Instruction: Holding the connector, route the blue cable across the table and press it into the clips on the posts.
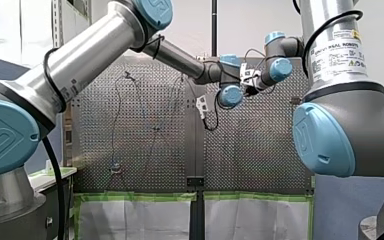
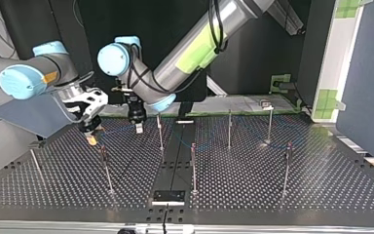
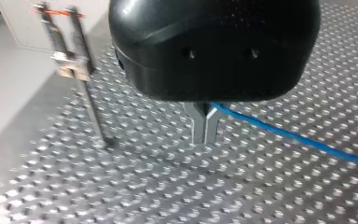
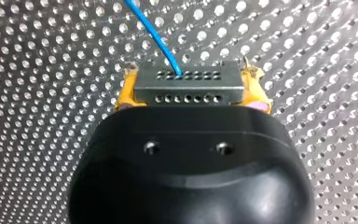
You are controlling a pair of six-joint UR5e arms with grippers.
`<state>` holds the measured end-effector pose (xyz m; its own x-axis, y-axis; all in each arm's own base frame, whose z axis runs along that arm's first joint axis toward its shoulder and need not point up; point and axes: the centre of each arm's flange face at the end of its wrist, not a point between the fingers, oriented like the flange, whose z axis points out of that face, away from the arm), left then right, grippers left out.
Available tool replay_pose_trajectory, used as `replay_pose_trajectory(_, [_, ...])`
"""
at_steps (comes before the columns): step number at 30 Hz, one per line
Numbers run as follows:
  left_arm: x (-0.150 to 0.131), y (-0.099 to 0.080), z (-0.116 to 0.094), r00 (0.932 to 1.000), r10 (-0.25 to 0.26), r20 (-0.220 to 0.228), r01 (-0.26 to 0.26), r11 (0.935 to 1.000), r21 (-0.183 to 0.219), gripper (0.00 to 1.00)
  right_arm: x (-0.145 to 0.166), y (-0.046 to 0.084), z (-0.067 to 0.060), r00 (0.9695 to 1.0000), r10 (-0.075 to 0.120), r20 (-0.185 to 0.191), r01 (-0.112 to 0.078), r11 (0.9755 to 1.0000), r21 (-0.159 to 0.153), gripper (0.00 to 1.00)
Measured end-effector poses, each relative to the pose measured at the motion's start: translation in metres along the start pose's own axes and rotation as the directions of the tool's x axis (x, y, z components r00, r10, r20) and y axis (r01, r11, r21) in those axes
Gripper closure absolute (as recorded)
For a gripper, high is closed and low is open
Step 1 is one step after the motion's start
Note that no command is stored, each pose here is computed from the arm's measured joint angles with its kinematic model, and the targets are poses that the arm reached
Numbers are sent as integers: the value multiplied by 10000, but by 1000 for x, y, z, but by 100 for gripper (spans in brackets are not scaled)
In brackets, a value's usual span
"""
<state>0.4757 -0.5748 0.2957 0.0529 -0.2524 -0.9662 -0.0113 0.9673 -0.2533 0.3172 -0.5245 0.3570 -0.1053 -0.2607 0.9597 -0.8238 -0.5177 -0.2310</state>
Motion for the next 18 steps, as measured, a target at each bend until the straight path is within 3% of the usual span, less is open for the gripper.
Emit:
replay_pose_trajectory(6, [-43,-7,-6,9990,-165,414,157,9997,191,100,1,-4,-3,9999,34,114,-36,9999,105,100])
replay_pose_trajectory(11, [-78,-15,-9,9960,-334,829,281,9975,644,100,11,-6,-9,10000,33,1,-33,9999,114,100])
replay_pose_trajectory(18, [-96,-19,-8,9946,-423,951,310,9925,1180,100,22,-9,-17,9998,13,-185,-11,9999,102,100])
